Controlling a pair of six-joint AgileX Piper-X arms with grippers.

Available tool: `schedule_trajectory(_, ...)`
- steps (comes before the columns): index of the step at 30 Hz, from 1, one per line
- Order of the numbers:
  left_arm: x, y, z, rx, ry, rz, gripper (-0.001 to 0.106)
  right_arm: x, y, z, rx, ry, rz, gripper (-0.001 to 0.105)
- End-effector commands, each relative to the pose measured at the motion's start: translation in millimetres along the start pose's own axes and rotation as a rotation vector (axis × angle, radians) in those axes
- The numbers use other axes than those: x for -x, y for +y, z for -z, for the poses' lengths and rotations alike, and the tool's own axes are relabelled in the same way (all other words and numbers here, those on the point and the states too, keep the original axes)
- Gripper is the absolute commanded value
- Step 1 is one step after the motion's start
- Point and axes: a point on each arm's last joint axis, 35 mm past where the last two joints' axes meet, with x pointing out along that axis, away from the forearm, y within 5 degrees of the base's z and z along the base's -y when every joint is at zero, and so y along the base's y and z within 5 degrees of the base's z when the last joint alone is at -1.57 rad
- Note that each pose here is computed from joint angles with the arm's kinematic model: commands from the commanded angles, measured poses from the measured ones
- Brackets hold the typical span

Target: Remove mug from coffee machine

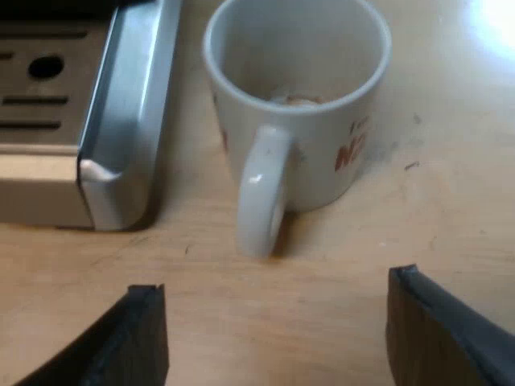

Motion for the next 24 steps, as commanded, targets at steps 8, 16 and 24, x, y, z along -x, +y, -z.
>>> schedule_trajectory(8, 35.3, 20.1, -43.0, 0.078, -0.099, -0.170, 0.079, 36.0, -13.6, -47.5, 0.030, -0.077, -0.040, 0.061)
schedule_trajectory(16, 73.9, 31.7, -69.9, 0.124, -0.215, -0.360, 0.079, 35.5, -42.7, -62.4, -0.050, -0.022, -0.022, 0.061)
schedule_trajectory(24, 88.9, 19.8, -59.8, 0.101, -0.181, -0.484, 0.079, 48.1, -82.7, -52.5, -0.175, -0.013, 0.125, 0.060)
